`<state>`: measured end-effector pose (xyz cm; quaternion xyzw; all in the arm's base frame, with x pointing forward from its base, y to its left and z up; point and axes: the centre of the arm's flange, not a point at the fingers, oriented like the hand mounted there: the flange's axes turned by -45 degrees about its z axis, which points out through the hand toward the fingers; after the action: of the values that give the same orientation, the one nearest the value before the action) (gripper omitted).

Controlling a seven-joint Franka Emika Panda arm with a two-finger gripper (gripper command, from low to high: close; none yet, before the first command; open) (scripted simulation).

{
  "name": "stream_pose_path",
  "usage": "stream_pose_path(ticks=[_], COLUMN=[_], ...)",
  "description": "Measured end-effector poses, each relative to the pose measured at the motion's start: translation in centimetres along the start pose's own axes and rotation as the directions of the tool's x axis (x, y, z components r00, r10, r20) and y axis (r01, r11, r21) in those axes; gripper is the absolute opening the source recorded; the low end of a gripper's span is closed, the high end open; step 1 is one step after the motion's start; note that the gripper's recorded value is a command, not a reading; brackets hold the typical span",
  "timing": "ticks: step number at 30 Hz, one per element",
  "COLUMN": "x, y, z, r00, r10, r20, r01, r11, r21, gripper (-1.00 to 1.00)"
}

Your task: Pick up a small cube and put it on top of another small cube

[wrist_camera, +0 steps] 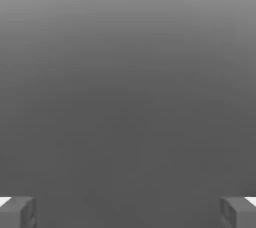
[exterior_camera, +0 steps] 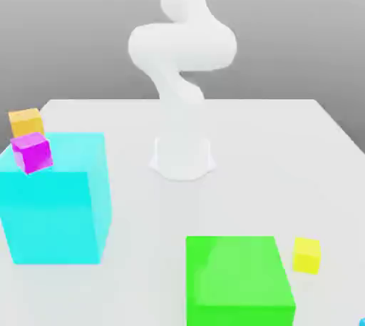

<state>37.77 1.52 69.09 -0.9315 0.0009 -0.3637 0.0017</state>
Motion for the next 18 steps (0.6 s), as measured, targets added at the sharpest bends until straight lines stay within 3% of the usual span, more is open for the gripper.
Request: stream_pose_path(ticks=[9, 18], x=[0.9, -2.9], y=[-6.6, -14.5], z=[13.7, 27.1], r00=[0.979, 0.919], r10=[-0.052, -0.119], r20=[0.196, 0.377], r01=[0.050, 0.105], r11=[0.999, 0.993], r21=[0.019, 0.058], gripper=[0.00, 0.00])
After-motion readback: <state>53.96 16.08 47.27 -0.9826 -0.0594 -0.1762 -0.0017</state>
